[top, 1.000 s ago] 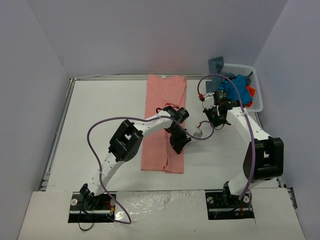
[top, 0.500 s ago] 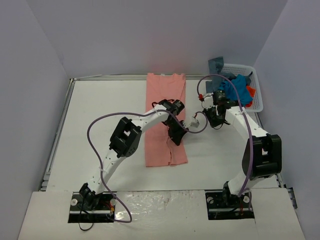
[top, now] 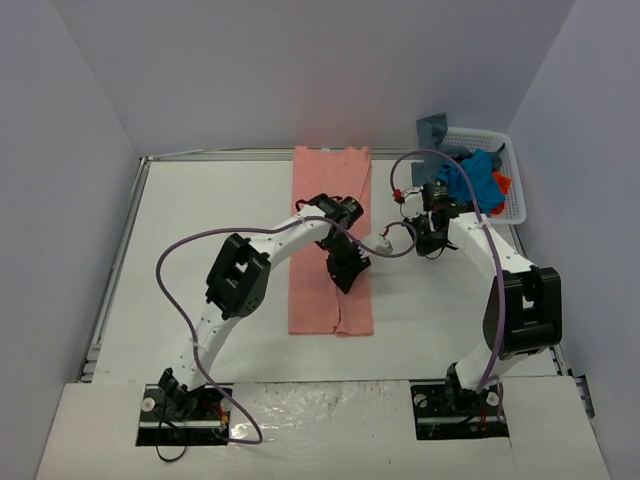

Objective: Fold and stack the t-shirts
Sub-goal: Rotate the tshirt 90 degrees

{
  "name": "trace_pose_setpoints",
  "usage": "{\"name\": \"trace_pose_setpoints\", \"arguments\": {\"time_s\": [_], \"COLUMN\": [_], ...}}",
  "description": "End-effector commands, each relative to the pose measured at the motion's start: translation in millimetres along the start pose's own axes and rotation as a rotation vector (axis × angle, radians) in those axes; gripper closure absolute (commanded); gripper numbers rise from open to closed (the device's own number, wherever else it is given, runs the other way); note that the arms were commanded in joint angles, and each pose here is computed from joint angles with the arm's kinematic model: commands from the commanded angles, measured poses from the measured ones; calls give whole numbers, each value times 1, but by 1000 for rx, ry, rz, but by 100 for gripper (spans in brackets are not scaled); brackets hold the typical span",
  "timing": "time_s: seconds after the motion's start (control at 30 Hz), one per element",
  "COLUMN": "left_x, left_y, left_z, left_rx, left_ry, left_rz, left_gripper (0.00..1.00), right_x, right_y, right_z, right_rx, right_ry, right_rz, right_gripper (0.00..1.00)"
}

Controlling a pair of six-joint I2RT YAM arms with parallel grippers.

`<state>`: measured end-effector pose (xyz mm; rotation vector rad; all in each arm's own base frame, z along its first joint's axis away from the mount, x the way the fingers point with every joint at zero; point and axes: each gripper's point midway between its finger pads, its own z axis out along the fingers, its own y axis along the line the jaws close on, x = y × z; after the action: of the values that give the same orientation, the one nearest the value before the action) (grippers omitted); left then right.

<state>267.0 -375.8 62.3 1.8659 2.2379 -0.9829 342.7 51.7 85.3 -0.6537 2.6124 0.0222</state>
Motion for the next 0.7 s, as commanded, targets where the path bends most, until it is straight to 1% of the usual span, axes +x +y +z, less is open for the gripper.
{"name": "trace_pose_setpoints", "arguments": {"time_s": [0.0,0.03,0.07,0.13,0.23,0.3,0.33,0.37,0.43,0.47,0.53,0.57,0.6,0.63,0.67], "left_x": [-42,-45,-46,-44,-35,-22,-16,-10,12,22,49,59,65,83,87], "left_y": [-71,-84,-91,-107,-110,-104,-100,-85,-77,-67,-53,-40,-40,-33,-29], "left_z": [-54,-61,-65,-80,-99,-112,-116,-129,-140,-158,-163,-174,-185,-181,-197], "left_rx": [15,15,27,30,-34,-69,-79,-109,-142,-188,-239,-286,-332,-360,-426], "left_ry": [-121,-131,-141,-153,-152,-178,-190,-224,-238,-275,-263,-287,-309,-289,-340], "left_rz": [235,261,279,295,286,238,209,162,89,59,-17,-51,-60,-106,-116], "left_gripper": [78,71,68,65,60,57,55,53,51,48,44,43,41,41,40], "right_x": [12,12,12,12,15,14,14,13,11,10,10,10,11,11,12], "right_y": [8,9,9,10,10,10,13,14,20,22,25,25,24,25,26], "right_z": [-6,-7,-7,-7,-6,-8,-9,-13,-18,-19,-20,-21,-20,-18,-16], "right_rx": [-23,-23,-23,-25,-22,-23,-37,-40,-69,-78,-90,-89,-86,-87,-92], "right_ry": [59,57,57,58,67,61,55,41,15,7,0,-3,1,1,4], "right_rz": [-23,-24,-24,-29,-31,-33,-30,-30,-30,-32,-35,-35,-37,-32,-28], "right_gripper": [100,100,100,100,100,95,89,87,81,79,76,75,74,73,72]}}
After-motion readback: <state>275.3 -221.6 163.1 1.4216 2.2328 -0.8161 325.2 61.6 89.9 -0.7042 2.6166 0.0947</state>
